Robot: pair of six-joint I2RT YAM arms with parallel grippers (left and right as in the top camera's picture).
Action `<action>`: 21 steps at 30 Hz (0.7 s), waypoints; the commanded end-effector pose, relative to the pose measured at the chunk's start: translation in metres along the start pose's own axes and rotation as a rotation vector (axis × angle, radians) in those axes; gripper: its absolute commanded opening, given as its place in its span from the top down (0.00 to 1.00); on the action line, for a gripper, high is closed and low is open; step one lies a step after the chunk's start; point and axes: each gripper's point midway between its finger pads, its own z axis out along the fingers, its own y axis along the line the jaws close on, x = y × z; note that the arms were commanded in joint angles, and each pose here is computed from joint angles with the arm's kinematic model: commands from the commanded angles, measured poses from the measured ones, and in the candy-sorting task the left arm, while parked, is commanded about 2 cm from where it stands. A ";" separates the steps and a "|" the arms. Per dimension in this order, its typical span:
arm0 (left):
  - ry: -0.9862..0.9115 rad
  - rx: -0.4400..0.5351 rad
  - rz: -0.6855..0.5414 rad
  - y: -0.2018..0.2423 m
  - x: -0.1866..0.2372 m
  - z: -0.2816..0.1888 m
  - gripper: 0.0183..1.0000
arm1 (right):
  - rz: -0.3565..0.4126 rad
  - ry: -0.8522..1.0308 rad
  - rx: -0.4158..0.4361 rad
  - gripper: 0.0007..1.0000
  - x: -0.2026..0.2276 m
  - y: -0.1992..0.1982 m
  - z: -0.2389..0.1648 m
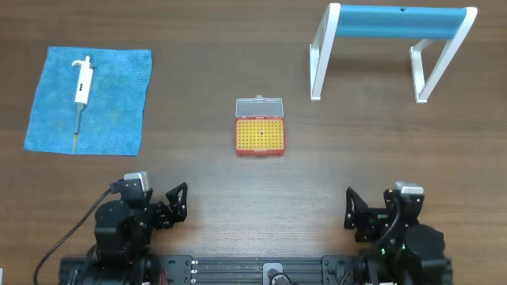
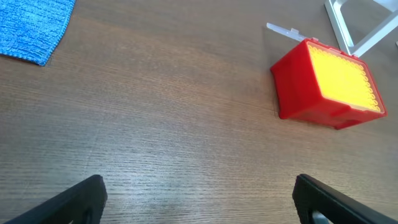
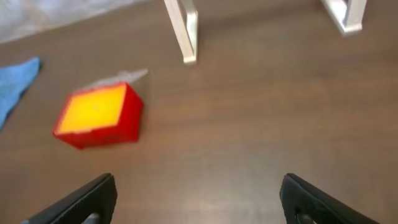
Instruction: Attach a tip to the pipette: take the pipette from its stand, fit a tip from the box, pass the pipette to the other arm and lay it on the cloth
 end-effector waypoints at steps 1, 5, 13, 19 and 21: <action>-0.003 0.009 -0.005 -0.001 0.001 0.001 0.03 | -0.010 0.007 0.019 0.15 0.002 -0.004 0.001; -0.008 0.011 -0.004 -0.001 0.000 0.001 0.03 | -0.010 0.007 0.019 0.15 0.002 -0.004 0.001; -0.579 -0.071 0.263 -0.015 -0.126 -0.036 0.03 | -0.010 0.007 0.019 0.15 0.002 -0.004 0.001; -0.717 -0.041 0.295 -0.017 -0.138 -0.029 0.03 | -0.010 0.007 0.019 0.15 0.002 -0.004 0.001; -0.736 -0.038 0.297 -0.014 -0.135 -0.023 0.03 | -0.010 0.007 0.019 0.15 0.002 -0.004 0.001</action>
